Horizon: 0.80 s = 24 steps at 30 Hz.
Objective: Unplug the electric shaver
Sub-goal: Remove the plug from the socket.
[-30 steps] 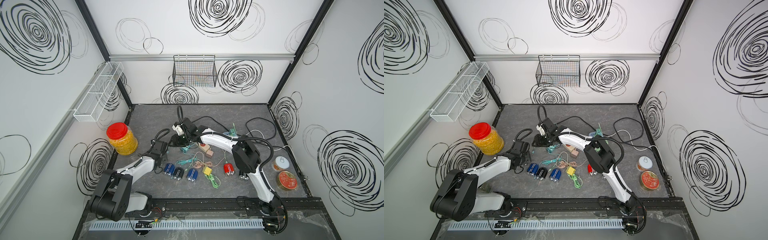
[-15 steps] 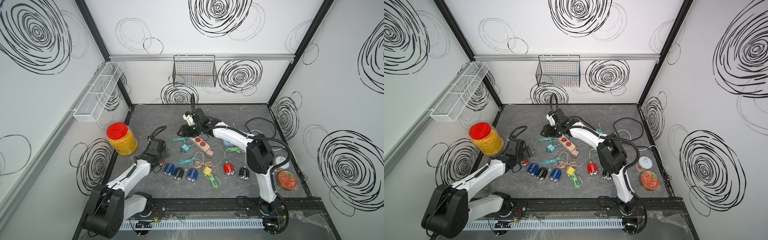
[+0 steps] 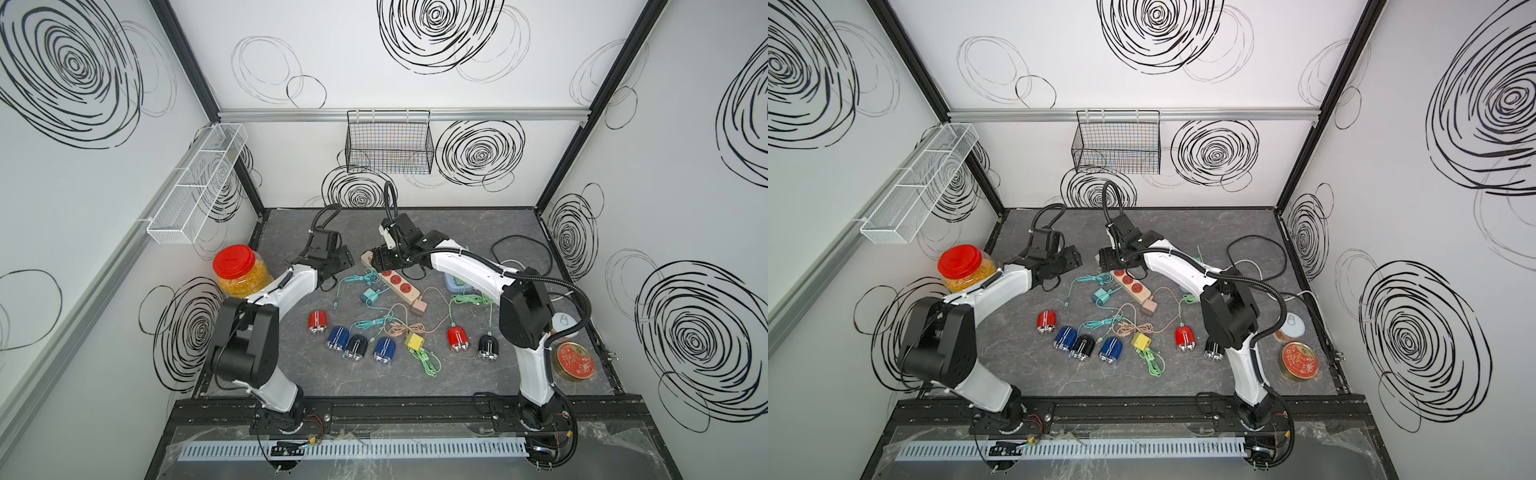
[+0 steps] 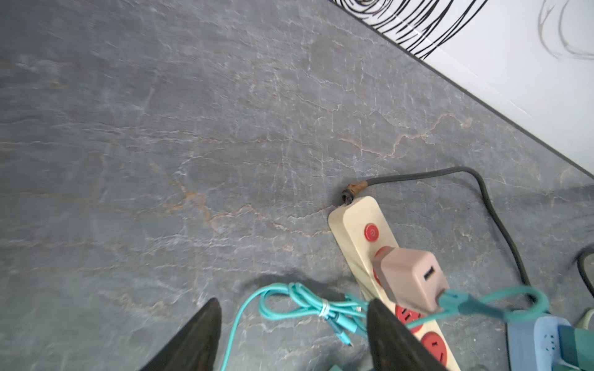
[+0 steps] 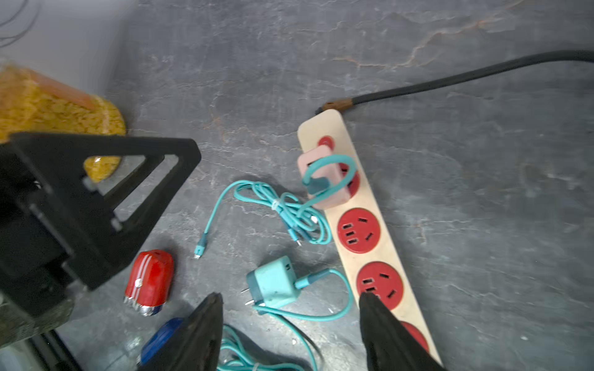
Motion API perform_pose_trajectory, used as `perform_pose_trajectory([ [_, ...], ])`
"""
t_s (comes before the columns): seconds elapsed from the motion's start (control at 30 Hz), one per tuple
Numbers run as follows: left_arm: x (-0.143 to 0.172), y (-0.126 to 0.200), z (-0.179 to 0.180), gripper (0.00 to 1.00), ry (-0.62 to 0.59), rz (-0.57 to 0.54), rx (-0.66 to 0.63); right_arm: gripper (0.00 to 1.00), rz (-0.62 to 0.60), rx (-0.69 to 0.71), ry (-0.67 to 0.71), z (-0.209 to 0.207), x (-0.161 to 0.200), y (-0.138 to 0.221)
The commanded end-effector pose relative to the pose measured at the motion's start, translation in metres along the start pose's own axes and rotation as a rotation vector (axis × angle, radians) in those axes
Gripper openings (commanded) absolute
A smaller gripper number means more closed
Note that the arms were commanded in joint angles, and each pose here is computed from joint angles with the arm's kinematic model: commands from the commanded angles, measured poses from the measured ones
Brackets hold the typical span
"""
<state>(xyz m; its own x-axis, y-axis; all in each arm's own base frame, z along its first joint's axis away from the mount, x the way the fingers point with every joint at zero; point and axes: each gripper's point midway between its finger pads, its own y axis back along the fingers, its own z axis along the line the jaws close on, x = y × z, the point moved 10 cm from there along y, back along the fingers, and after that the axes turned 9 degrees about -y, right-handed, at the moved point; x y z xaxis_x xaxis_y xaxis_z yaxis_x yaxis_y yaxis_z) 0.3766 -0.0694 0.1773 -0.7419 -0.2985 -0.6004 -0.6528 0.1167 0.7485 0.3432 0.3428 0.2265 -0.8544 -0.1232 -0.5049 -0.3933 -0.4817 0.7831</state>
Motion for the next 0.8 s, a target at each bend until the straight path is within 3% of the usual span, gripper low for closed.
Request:
perform_pose_trajectory([
  [0.0,-0.011,-0.021,-0.006,0.61,0.014,0.042,0.074,0.7,-0.027,0.099,0.057,-0.005,-0.006,0.004],
  [0.13,-0.022,-0.046,-0.015,0.37,-0.003,0.102,0.112,0.7,-0.031,0.112,0.089,-0.003,-0.009,-0.004],
  [0.23,-0.03,-0.054,-0.024,0.27,0.005,0.108,0.16,0.69,-0.05,0.126,0.145,0.002,-0.01,-0.012],
  [0.4,-0.038,-0.064,-0.031,0.23,0.008,0.119,0.179,0.67,-0.058,0.185,0.164,0.004,-0.014,-0.03],
  [0.6,-0.033,-0.084,-0.034,0.09,0.02,0.157,0.199,0.66,-0.055,0.141,0.191,0.006,-0.016,-0.05],
  [0.77,-0.026,-0.093,-0.034,0.07,0.026,0.174,0.209,0.65,-0.048,0.143,0.198,0.003,-0.017,-0.058],
])
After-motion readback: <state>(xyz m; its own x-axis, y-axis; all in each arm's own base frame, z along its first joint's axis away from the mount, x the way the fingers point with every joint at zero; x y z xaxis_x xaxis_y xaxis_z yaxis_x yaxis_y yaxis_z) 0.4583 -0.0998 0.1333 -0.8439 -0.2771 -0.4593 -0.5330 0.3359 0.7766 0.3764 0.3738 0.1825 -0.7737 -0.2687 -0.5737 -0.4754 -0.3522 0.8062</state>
